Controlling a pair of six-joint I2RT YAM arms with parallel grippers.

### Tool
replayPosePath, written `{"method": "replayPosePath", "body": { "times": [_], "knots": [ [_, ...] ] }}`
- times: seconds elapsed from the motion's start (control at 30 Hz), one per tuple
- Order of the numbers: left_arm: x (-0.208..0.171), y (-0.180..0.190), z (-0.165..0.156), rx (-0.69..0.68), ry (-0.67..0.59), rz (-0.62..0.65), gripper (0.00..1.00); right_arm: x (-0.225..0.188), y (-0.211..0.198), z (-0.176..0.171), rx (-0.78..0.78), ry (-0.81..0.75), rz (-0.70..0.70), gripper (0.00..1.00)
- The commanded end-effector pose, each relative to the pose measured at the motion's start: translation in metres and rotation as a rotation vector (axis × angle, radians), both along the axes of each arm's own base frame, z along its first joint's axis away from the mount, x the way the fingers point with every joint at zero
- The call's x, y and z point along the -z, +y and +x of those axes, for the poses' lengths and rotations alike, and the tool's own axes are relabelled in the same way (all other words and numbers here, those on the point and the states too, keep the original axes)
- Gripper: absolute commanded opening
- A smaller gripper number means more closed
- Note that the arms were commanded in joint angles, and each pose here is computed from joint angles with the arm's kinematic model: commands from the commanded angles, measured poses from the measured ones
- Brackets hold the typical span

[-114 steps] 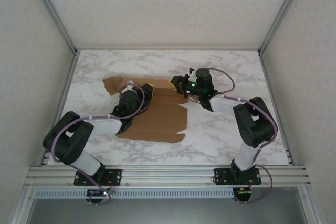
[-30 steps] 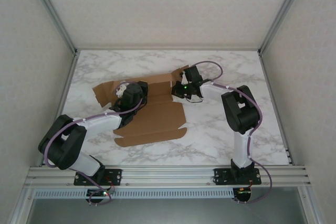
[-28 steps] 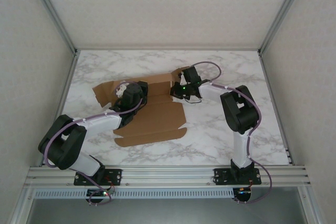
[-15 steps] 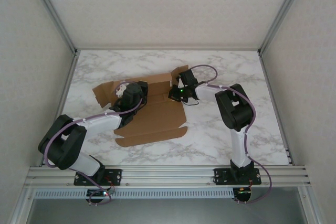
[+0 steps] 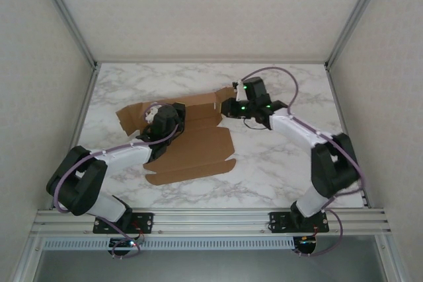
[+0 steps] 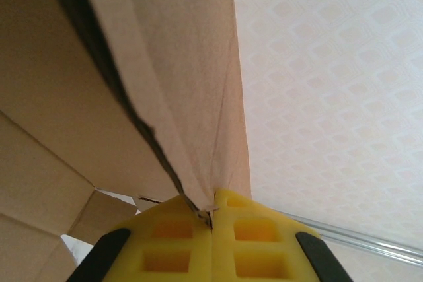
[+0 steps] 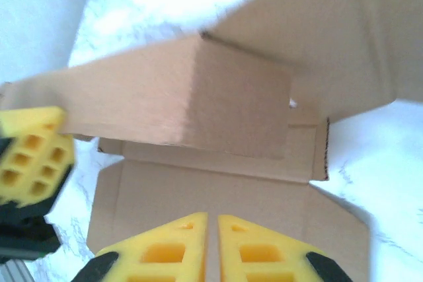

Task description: Fold the paper box

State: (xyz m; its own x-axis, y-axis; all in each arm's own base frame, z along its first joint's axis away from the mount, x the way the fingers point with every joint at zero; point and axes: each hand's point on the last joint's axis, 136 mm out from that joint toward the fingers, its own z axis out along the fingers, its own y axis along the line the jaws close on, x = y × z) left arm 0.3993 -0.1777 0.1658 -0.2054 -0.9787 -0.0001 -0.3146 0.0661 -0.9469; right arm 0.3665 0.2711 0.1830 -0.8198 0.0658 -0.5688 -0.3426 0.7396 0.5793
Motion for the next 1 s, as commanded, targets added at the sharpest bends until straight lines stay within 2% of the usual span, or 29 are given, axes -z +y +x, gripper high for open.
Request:
{"method": "replayPosePath", "body": {
  "times": [0.0, 0.13, 0.33, 0.47, 0.57, 0.67, 0.8, 0.97],
  "knots": [
    [0.018, 0.01, -0.008, -0.001, 0.069, 0.043, 0.0, -0.016, -0.04, 0.002, 0.073, -0.093, -0.071, 0.12],
    [0.012, 0.011, -0.007, 0.005, 0.059, 0.038, 0.0, -0.025, -0.097, 0.028, 0.293, -0.172, -0.151, 0.14],
    [0.008, 0.006, -0.004, 0.04, 0.065, 0.042, 0.0, 0.005, -0.144, 0.077, 0.398, -0.192, -0.339, 0.2],
    [0.012, 0.004, -0.005, 0.056, 0.075, 0.049, 0.0, 0.028, -0.143, 0.106, 0.266, -0.297, -0.442, 0.18],
    [0.015, 0.005, -0.006, 0.061, 0.086, 0.055, 0.0, 0.045, -0.125, 0.113, 0.093, -0.388, -0.488, 0.17],
    [0.015, 0.004, -0.006, 0.074, 0.088, 0.051, 0.0, 0.053, -0.094, 0.101, -0.097, -0.417, -0.392, 0.18],
    [0.012, 0.002, -0.003, 0.092, 0.083, 0.059, 0.0, 0.057, -0.069, 0.086, -0.218, -0.414, -0.309, 0.25],
    [0.012, 0.002, -0.001, 0.11, 0.083, 0.053, 0.0, 0.054, -0.042, 0.061, -0.345, -0.452, -0.257, 0.27]
  ]
}}
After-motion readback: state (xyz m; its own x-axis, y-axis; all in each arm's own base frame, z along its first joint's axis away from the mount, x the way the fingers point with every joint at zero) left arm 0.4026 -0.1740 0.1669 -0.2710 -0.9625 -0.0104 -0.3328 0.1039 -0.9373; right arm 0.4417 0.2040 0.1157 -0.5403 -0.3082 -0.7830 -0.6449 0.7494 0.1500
